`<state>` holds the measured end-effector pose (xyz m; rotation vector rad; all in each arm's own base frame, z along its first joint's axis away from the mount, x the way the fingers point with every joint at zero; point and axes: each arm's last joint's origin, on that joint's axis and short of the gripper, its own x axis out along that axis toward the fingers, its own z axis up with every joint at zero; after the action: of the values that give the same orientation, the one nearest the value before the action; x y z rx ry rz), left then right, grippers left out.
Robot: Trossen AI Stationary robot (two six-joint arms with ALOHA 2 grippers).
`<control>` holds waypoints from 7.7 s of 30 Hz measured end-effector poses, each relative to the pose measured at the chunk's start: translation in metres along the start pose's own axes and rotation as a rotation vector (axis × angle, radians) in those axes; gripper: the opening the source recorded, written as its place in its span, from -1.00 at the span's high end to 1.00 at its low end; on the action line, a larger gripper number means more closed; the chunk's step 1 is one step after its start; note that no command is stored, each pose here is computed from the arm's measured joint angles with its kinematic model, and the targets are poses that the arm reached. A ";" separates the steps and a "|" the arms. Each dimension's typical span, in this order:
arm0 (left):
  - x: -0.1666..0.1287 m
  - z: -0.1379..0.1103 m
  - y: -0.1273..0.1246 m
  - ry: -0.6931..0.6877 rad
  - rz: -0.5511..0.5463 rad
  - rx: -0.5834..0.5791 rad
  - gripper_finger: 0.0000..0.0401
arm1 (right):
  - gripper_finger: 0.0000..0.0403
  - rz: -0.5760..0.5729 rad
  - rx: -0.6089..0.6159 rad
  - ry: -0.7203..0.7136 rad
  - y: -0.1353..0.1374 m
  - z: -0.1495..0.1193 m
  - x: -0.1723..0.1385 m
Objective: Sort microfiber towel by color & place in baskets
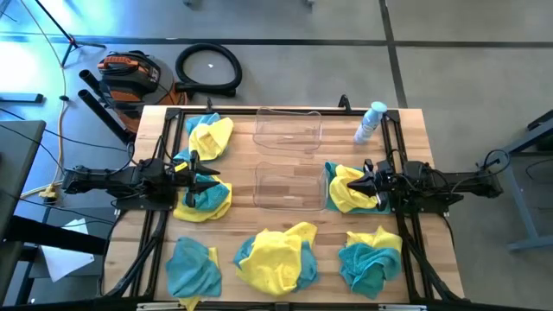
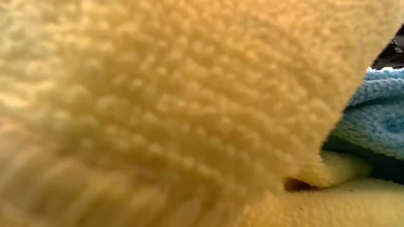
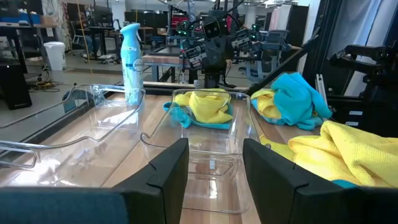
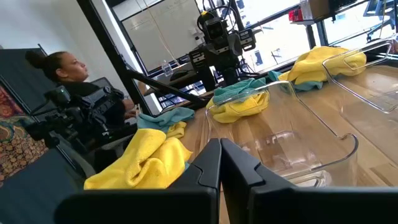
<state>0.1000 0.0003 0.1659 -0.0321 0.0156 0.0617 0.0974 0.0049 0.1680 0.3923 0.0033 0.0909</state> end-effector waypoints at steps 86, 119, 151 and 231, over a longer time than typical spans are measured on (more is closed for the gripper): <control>0.000 0.000 0.000 0.000 0.000 -0.024 0.29 | 1.00 0.000 0.000 0.000 0.000 0.000 0.000; -0.001 0.005 0.006 -0.042 0.201 0.003 0.29 | 1.00 0.000 0.000 0.000 0.000 0.000 0.000; 0.050 0.121 0.090 0.507 1.157 -0.312 0.29 | 1.00 0.000 0.000 0.000 0.000 0.000 0.000; 0.131 0.190 -0.029 0.410 0.417 -0.327 1.00 | 1.00 0.000 0.000 0.002 0.000 0.000 0.000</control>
<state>0.2354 -0.0145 0.3547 -0.3688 0.4233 0.4741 0.0975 0.0049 0.1679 0.3923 0.0054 0.0909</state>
